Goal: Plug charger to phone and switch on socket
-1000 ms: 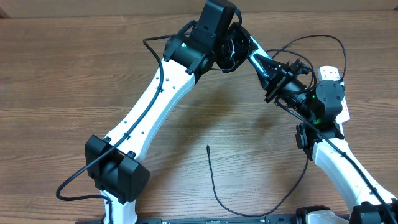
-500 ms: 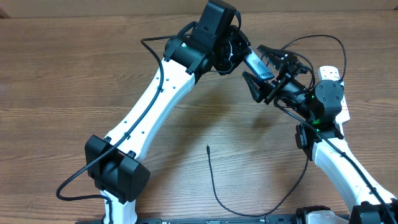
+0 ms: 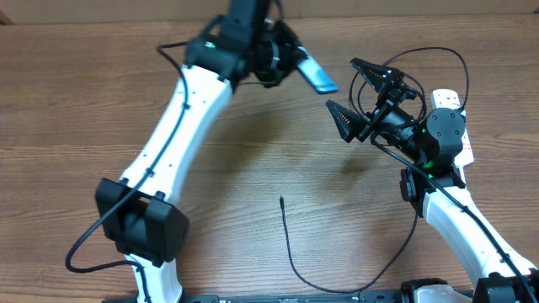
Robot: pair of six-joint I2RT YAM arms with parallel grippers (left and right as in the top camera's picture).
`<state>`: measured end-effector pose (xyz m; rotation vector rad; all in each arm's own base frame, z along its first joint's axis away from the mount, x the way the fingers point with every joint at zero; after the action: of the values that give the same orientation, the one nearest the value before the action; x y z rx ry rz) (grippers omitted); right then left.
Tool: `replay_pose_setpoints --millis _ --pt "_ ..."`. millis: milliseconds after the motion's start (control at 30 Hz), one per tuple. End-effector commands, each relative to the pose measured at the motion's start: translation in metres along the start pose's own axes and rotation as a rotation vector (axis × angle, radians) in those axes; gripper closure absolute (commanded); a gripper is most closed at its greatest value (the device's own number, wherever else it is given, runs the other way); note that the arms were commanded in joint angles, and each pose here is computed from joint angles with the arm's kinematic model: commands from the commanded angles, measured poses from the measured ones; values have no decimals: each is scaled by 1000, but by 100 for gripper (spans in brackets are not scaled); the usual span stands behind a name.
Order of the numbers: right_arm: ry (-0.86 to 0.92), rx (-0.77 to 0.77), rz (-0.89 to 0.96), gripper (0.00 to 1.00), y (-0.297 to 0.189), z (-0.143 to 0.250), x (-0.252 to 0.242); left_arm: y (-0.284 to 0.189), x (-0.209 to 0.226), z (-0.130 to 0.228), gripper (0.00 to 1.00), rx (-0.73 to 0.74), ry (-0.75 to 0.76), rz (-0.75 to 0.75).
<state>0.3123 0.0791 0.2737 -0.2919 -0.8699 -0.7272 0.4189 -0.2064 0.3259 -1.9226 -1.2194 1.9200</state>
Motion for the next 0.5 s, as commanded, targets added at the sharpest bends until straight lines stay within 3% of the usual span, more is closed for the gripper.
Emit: replay_pose_setpoints --millis 0,467 --pt "-94 28 -7 0 0 7 6 -28 7 -16 96 62 104 86" --pt "-402 79 66 0 0 7 -4 -83 69 -45 96 191 345 204"
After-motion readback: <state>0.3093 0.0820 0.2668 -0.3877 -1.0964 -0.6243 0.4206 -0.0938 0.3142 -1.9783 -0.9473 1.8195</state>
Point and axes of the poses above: each gripper's point midway between its finger pads, its own y axis out along the fingers, its own x axis along the line the jaws close on, z = x × y, the point moved 10 cm from there along -y, back along the fingers, and after that the axes turned 14 degrees about y, right-handed, at the moved point
